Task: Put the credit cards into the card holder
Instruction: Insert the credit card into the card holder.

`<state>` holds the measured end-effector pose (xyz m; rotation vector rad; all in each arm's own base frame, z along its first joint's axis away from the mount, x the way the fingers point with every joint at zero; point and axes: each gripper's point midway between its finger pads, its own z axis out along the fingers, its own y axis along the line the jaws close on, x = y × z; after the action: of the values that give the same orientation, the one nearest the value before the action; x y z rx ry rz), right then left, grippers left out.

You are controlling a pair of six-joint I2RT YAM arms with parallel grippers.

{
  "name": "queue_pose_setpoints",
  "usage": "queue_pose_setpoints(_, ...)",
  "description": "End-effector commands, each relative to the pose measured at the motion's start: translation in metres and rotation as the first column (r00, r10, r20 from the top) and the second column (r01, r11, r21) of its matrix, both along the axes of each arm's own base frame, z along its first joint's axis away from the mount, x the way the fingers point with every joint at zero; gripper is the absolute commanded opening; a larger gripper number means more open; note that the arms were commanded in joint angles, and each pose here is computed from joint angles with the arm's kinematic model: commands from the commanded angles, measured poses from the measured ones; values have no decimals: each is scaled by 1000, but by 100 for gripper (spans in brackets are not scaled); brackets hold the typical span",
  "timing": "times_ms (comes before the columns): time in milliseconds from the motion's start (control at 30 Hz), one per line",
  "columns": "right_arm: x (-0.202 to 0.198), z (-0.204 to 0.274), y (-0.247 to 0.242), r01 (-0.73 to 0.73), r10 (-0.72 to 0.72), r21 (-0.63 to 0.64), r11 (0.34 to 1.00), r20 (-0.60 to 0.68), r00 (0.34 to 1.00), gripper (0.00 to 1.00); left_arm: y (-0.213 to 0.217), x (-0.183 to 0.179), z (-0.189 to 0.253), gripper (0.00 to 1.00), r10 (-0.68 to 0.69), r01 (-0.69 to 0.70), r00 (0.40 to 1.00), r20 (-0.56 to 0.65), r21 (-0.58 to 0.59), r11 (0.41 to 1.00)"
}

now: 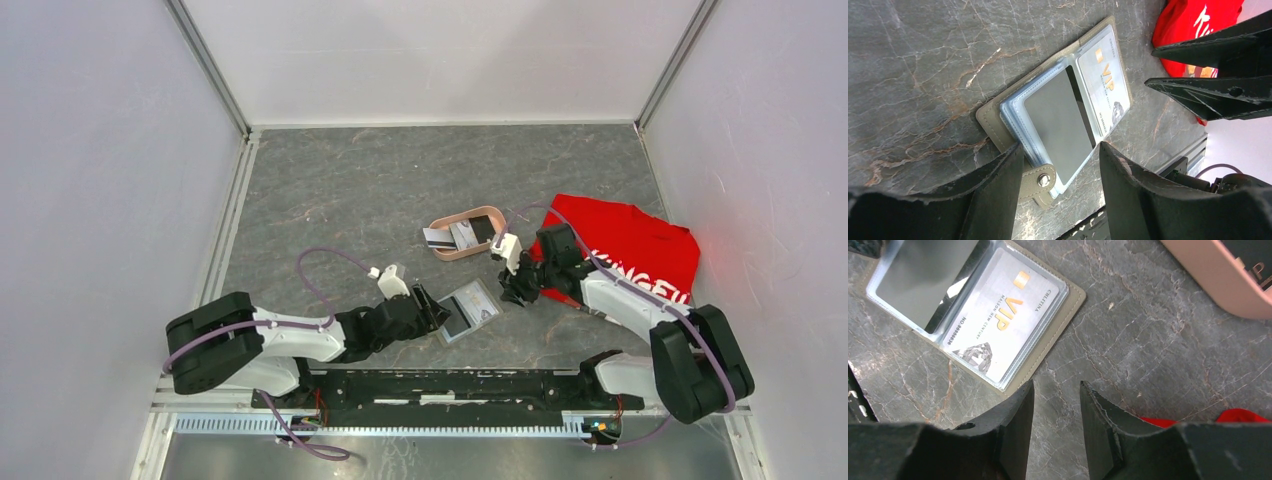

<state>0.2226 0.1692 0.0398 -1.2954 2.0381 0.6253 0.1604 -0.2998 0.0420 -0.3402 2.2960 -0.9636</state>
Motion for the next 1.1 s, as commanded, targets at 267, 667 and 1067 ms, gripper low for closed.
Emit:
queue_pose_setpoints(267, -1, -16, 4, 0, -1, -50, 999, -25, 1000, 42, -15, 7, 26, 62, -17, 21, 998, 57, -80, 997)
queue_pose_setpoints(667, -25, -18, 22, -146, 143, -38, 989, -62, 988, 29, -9, 6, 29, 63, -48, 53, 994, 95, -49, 997)
queue_pose_setpoints(1067, -69, -3, 49, -369, 377, 88, 925, -97, 921, 29, 14, 20, 35, 69, -75, 60, 986, 149, 98, 993)
